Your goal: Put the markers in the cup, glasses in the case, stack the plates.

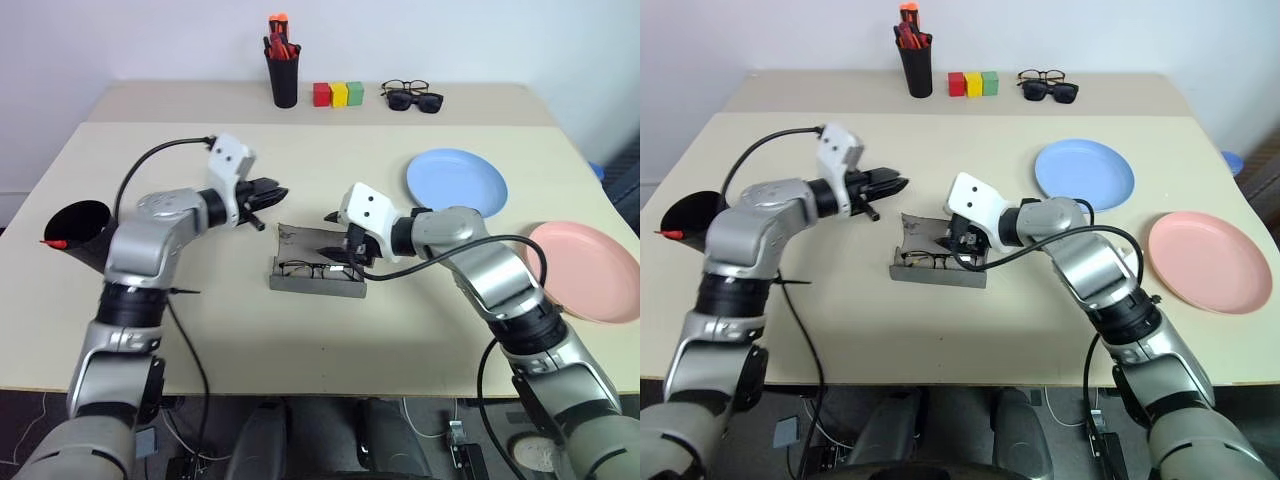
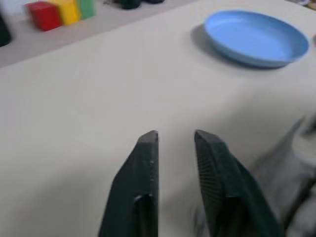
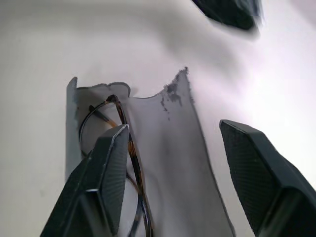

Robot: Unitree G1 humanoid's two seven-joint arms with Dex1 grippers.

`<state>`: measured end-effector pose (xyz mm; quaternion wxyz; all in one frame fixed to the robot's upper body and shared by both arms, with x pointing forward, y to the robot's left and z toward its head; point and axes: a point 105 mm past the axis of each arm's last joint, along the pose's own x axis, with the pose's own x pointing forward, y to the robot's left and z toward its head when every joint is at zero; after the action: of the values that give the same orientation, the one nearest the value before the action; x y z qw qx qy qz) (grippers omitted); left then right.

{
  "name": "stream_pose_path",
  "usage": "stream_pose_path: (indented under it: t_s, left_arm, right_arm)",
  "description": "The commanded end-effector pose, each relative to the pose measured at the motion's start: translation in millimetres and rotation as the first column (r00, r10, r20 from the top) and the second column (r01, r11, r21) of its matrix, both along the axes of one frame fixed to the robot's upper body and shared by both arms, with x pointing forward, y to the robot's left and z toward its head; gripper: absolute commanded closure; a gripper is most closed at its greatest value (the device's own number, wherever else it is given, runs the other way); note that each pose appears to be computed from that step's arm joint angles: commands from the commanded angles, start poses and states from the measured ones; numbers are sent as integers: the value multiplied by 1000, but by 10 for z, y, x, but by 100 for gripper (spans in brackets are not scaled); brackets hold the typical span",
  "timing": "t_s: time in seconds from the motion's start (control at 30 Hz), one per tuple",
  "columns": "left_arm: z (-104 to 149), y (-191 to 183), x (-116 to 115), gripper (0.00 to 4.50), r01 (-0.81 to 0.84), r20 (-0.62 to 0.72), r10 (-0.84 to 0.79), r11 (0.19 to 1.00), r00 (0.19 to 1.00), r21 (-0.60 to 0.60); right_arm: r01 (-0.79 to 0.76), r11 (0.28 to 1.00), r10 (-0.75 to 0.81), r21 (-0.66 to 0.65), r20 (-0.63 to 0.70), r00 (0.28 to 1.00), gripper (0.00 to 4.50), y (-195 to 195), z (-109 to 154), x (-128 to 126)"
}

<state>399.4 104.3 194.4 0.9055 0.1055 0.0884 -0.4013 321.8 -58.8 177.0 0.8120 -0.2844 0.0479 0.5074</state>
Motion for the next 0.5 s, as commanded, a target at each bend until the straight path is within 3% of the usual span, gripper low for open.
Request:
stream_pose_path:
  t_s: [0.03, 0.13, 0.37, 0.5]
  left_arm:
    - [-146, -130, 168, 350, 44, -71, -37, 994, 997, 96]
    - [-195, -251, 227, 350, 99, -137, -85, 991, 987, 95]
    - [-371, -273, 181, 350, 223, -181, -181, 942, 967, 250]
    - [-270, -248, -7, 350, 299, -163, -266, 927, 950, 227]
  right_arm:
    - [-15, 998, 12, 56, 62, 998, 155, -145, 182, -220]
    - [62, 996, -66, 71, 53, 996, 155, -316, 124, -274]
    - [245, 961, -251, 126, 38, 967, 155, -672, 121, -290]
    - [322, 940, -328, 108, 41, 944, 155, -851, 73, -200]
